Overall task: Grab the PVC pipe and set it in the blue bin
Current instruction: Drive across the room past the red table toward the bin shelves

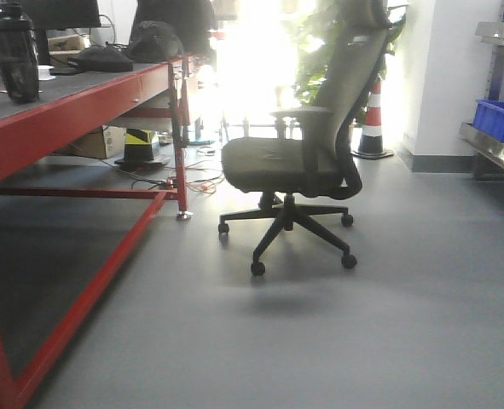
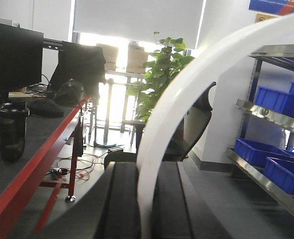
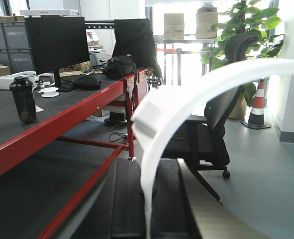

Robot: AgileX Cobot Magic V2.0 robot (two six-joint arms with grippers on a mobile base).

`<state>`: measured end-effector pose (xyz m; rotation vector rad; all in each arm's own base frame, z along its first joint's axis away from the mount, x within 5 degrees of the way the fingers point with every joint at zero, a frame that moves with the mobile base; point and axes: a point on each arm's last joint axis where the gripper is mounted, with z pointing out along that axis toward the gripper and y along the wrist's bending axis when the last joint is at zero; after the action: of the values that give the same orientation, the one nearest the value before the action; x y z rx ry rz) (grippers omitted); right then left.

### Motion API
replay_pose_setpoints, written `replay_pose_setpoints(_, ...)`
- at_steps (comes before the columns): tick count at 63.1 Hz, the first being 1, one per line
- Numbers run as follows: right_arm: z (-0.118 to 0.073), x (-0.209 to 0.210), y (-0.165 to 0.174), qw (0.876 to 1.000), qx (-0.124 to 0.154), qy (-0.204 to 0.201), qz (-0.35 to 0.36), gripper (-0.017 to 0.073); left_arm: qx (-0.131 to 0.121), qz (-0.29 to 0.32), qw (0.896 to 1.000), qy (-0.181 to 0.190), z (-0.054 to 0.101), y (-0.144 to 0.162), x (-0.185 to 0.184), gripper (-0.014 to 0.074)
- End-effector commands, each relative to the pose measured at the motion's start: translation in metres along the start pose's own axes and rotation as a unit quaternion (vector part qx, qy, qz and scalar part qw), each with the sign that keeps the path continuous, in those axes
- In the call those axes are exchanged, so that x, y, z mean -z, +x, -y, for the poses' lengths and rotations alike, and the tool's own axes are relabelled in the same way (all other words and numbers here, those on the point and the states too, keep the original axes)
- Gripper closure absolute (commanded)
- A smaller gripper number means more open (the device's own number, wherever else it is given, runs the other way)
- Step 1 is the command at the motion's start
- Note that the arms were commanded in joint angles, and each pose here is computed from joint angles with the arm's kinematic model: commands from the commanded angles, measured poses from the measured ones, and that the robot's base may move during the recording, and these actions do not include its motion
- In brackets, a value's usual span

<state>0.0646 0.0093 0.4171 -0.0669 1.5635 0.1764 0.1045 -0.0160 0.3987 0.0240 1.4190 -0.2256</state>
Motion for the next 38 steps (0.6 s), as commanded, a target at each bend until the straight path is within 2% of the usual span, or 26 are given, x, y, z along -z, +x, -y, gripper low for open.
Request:
replay_pose_setpoints(1,-0.0002,0.0012,-0.0019,1.000,0.003,-0.001,0.012,0.0727,0.000,0.013,1.000,0.003,0.0006,-0.0022,0.0000,0.0704)
replay_pose_setpoints(38,-0.0002,0.0012,-0.0019,1.000,0.003,-0.001,0.012,0.0727,0.000,0.013,1.000,0.003,0.0006,-0.0022,0.0000,0.0704)
